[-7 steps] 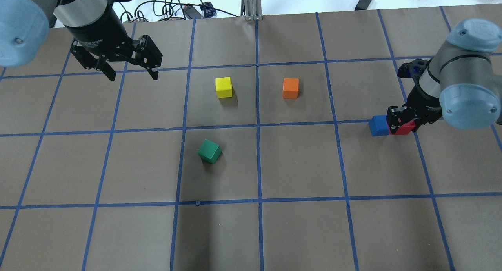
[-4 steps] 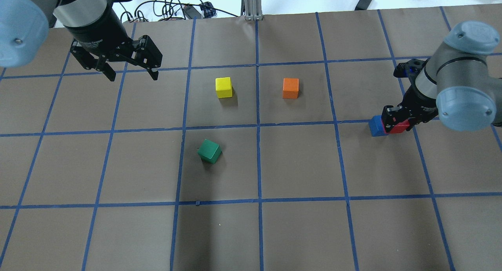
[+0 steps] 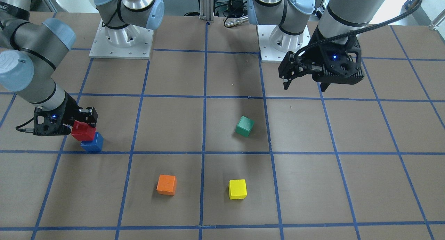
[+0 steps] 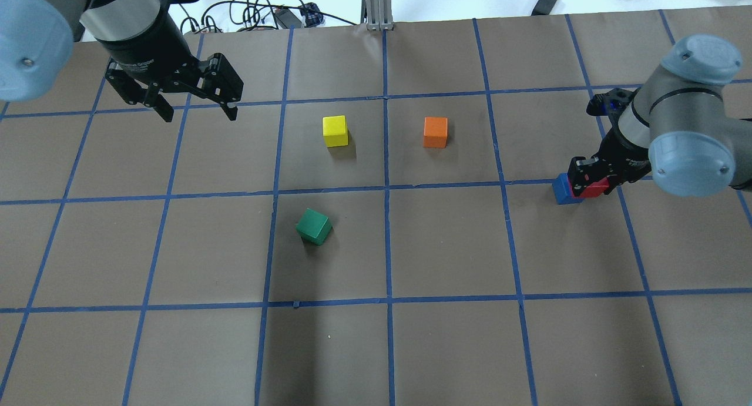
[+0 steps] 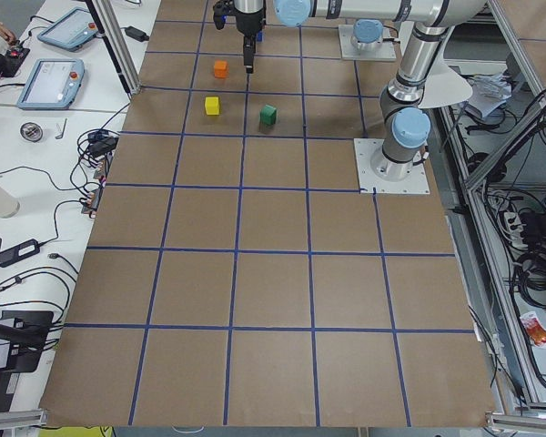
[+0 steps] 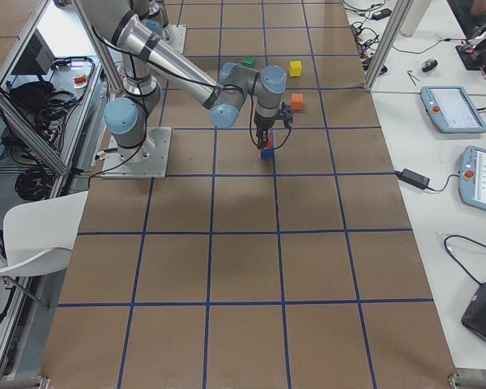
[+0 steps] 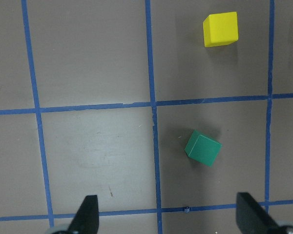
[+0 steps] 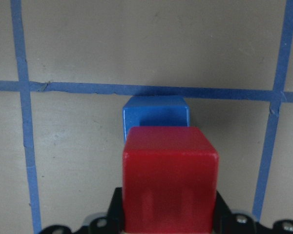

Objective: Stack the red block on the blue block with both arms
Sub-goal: 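Lower the red cube onto the blue cube with the right gripper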

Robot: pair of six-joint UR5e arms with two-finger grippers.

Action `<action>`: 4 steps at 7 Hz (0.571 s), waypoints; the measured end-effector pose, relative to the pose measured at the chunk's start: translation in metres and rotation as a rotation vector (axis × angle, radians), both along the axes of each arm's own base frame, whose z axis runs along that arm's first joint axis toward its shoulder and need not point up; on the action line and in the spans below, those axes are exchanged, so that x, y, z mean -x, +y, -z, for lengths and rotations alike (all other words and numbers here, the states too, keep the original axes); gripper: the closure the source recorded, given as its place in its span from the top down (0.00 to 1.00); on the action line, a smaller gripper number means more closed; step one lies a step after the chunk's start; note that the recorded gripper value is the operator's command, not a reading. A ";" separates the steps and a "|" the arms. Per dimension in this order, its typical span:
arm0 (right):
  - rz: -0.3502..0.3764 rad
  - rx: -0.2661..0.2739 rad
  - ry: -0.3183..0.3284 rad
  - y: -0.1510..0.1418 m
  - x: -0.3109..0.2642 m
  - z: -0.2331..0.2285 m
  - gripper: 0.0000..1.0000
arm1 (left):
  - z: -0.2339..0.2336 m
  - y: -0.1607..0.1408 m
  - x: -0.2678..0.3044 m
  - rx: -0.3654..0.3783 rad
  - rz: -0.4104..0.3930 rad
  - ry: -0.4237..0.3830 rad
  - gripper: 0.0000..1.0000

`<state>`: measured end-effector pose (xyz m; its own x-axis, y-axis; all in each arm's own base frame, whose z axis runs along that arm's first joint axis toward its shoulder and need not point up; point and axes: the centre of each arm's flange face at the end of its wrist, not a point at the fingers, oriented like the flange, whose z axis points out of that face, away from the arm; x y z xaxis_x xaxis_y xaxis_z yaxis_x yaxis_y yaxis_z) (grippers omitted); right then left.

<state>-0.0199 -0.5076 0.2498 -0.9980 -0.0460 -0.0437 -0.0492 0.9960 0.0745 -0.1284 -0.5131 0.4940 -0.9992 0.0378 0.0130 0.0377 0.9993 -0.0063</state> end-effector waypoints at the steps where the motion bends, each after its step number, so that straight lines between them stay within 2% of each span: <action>1: -0.001 -0.002 -0.002 0.000 0.000 0.001 0.00 | 0.000 0.000 0.000 0.000 0.000 0.000 1.00; 4: -0.007 0.003 -0.002 -0.003 0.001 0.003 0.00 | 0.000 0.000 0.000 0.000 0.000 0.001 1.00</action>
